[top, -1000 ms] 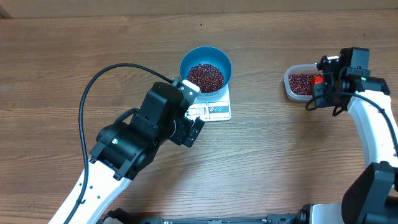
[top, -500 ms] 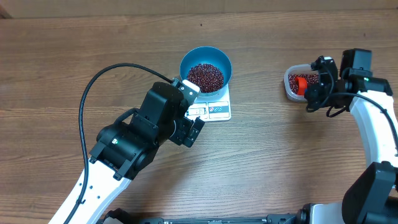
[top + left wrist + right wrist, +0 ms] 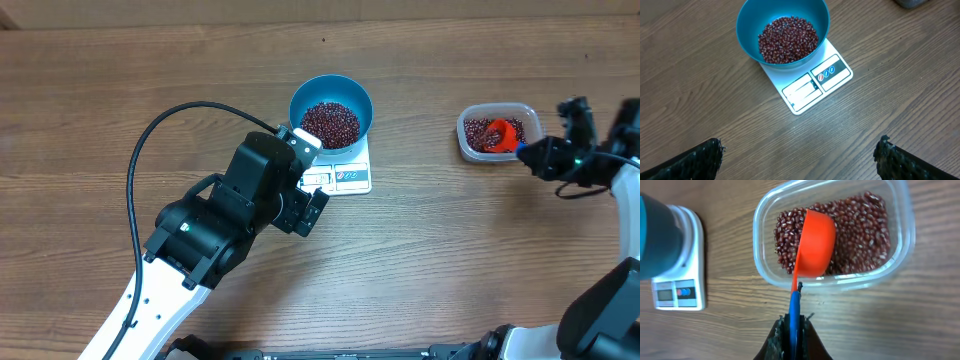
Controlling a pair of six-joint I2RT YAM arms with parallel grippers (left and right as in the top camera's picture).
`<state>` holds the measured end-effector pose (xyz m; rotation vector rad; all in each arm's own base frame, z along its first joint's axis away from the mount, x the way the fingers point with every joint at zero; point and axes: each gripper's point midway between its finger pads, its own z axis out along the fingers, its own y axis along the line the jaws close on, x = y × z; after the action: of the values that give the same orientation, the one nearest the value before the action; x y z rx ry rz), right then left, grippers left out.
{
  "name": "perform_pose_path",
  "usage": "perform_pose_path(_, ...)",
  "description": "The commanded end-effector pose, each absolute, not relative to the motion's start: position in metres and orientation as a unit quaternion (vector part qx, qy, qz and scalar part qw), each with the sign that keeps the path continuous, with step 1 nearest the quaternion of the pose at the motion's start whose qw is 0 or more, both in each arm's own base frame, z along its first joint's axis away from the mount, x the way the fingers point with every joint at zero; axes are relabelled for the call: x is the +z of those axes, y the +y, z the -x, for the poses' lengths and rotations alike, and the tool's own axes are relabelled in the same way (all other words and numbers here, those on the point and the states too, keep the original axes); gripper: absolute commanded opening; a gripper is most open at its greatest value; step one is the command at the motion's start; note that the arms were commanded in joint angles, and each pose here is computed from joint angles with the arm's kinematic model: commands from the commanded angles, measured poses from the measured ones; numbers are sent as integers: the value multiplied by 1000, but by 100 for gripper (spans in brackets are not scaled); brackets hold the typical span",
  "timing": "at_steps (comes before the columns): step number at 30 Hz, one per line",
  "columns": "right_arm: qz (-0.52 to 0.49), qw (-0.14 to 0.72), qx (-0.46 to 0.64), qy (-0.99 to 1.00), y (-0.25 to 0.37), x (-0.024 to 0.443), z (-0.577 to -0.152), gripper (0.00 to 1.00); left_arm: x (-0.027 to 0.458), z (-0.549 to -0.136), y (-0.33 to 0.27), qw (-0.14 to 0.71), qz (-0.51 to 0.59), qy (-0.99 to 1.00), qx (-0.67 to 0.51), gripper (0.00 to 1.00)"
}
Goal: Scoop item into bowl and weigh 150g on scale
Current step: 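Lift the filled scoop and carry it left over the teal bowl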
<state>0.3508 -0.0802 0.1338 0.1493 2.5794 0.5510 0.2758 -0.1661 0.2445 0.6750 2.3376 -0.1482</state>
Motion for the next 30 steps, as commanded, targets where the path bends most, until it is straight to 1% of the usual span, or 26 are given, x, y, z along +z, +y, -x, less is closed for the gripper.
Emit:
perform_pose_path(1, -77, 270, 252, 926, -86, 147, -352, 4, 242, -276, -167, 341, -268, 899, -59, 100)
perform_pose_path(7, -102, 287, 314, 899, -94, 152, -350, 4, 242, -276, -167, 341, -267, 899, -58, 100)
perform_pose_path(12, -103, 296, 331, 890, -93, 157, -351, 4, 242, -276, -167, 341, -268, 899, -59, 100)
perform_pose_path(21, -83, 328, 430, 837, -68, 190, -355, 4, 242, -276, -167, 341, -268, 899, -58, 100)
perform_pose_path(30, -76, 318, 480, 814, -48, 202, -350, 4, 242, -276, -167, 341, -268, 899, -59, 100)
